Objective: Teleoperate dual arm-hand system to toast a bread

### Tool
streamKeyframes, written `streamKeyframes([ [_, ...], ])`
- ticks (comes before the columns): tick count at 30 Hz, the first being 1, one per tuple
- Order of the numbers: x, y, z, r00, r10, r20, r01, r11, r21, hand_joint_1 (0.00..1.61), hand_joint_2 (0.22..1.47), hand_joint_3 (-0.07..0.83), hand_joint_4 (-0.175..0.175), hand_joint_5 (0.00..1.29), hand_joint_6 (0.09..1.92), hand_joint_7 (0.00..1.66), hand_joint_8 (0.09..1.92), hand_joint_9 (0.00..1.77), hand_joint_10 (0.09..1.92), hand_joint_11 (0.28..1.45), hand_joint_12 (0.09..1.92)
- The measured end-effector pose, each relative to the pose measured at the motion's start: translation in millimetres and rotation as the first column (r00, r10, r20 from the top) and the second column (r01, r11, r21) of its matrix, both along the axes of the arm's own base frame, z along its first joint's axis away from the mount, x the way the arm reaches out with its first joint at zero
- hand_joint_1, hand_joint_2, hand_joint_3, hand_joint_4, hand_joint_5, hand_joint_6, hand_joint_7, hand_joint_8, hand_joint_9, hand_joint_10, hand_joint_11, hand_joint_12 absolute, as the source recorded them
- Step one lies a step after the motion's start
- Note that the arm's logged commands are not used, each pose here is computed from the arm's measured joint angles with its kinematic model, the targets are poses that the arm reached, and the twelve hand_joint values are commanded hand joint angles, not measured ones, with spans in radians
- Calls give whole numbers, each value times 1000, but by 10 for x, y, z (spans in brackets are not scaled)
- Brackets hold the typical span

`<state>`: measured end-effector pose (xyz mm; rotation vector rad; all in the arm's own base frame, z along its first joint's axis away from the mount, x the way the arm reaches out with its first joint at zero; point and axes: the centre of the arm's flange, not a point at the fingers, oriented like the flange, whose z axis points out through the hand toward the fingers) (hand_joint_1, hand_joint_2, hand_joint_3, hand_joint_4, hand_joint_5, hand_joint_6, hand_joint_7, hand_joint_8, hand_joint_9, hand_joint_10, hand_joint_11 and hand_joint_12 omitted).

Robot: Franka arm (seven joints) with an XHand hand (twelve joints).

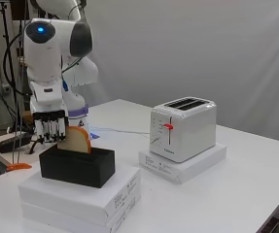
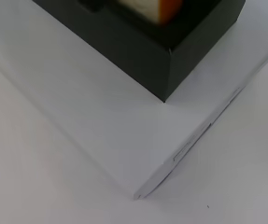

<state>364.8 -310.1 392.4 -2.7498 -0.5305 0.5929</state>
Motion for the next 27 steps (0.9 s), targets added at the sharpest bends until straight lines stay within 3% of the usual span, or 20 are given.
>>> streamKeyframes([
  [4,-105,74,134,994,-9,112,7,1000,20,1251,1129,0,-174,765,1188,1174,774,1542,87,682,886],
  [9,-150,232,682,932,24,361,-23,1000,-7,1252,1129,0,-175,768,1178,1170,792,1544,87,665,941],
  [11,-209,371,892,900,61,431,-65,998,-4,1252,1129,0,-175,769,1181,1172,782,1534,87,657,876],
  [16,-217,979,1340,781,194,594,-269,962,39,1251,1128,1,-175,774,1200,1167,769,1449,87,695,497],
  [20,-65,1552,1451,734,343,587,-468,881,70,1250,1128,2,-175,776,1187,1159,786,1428,87,718,403],
  [27,728,2017,1527,761,450,468,-569,809,146,1242,1145,0,-175,738,1276,1139,783,1390,87,753,228],
])
